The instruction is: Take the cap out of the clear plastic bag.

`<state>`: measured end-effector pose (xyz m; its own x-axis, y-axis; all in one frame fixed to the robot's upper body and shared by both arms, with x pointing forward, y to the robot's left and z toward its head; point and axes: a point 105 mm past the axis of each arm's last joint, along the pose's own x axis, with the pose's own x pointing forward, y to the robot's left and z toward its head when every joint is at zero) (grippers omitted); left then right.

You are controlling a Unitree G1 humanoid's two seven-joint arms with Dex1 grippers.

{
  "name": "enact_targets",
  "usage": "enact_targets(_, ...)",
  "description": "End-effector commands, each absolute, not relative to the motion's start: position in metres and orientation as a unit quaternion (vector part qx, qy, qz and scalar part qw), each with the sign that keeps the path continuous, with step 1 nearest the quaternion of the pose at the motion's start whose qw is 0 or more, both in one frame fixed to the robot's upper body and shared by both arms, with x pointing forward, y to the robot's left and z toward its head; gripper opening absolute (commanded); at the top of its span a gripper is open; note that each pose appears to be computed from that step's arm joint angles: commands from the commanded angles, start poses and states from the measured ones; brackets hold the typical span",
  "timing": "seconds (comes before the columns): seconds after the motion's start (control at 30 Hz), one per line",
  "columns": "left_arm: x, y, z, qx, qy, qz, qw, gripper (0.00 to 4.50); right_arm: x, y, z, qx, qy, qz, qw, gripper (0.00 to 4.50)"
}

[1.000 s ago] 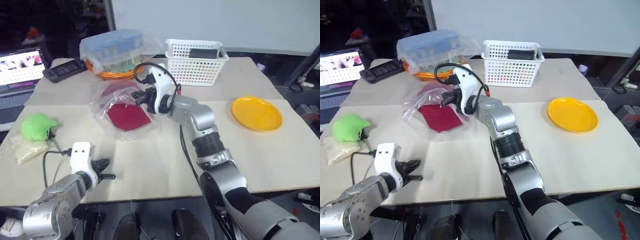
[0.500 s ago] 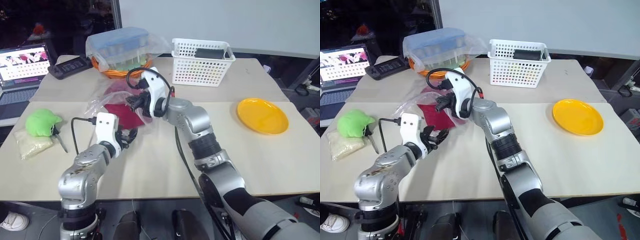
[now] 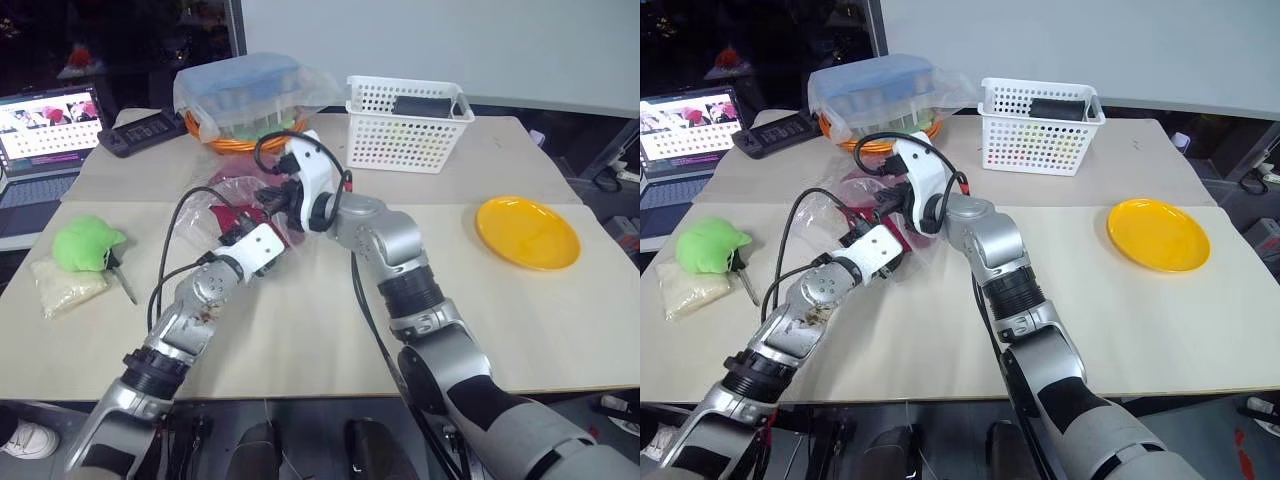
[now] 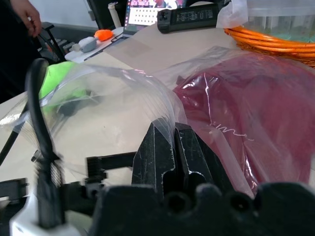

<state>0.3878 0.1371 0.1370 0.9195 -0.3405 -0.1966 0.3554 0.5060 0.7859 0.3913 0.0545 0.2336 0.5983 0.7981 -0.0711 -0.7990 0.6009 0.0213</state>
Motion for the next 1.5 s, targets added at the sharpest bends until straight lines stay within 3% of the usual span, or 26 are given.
enact_targets(0.03, 0.384, 0.129, 0.133, 0.513, 0.008, -0.229, 0.827, 3.77, 0.387, 0.054, 0.257, -0.001, -0.002, 0.450, 0.893, 0.00)
enact_targets(0.27, 0.372, 0.122, 0.127, 0.540, 0.017, -0.233, 0.809, 3.77, 0.390, 0.048, 0.258, 0.002, -0.003, 0.437, 0.899, 0.00)
enact_targets(0.5, 0.404, 0.139, 0.127, 0.571, 0.020, -0.186, 0.799, 3.77, 0.391, 0.047, 0.258, 0.001, -0.004, 0.435, 0.900, 0.00)
enact_targets(0.63, 0.418, 0.138, 0.133, 0.567, 0.009, -0.183, 0.803, 2.72, 0.391, 0.046, 0.258, 0.001, -0.003, 0.433, 0.902, 0.00)
enact_targets(0.83, 0.402, 0.129, 0.140, 0.534, -0.014, -0.213, 0.818, 0.59, 0.406, 0.029, 0.255, -0.016, -0.013, 0.393, 0.919, 0.00)
enact_targets(0.9, 0.393, 0.126, 0.142, 0.523, -0.018, -0.222, 0.822, 0.06, 0.412, 0.024, 0.254, -0.031, -0.022, 0.379, 0.924, 0.00)
enact_targets(1.0, 0.377, 0.116, 0.153, 0.495, -0.033, -0.241, 0.834, 0.06, 0.415, 0.023, 0.250, -0.068, -0.038, 0.379, 0.922, 0.00)
enact_targets(1.13, 0.352, 0.101, 0.169, 0.448, -0.043, -0.279, 0.849, 0.06, 0.401, 0.026, 0.225, -0.167, -0.054, 0.431, 0.885, 0.00)
enact_targets(1.27, 0.339, 0.101, 0.182, 0.420, -0.039, -0.288, 0.860, 0.06, 0.390, 0.022, 0.204, -0.235, -0.062, 0.464, 0.852, 0.00)
enact_targets(1.4, 0.334, 0.105, 0.196, 0.419, -0.036, -0.289, 0.860, 0.06, 0.361, 0.024, 0.175, -0.268, -0.040, 0.542, 0.795, 0.00)
enact_targets(1.5, 0.331, 0.110, 0.209, 0.411, -0.032, -0.291, 0.863, 0.06, 0.353, 0.024, 0.166, -0.271, -0.034, 0.553, 0.787, 0.00)
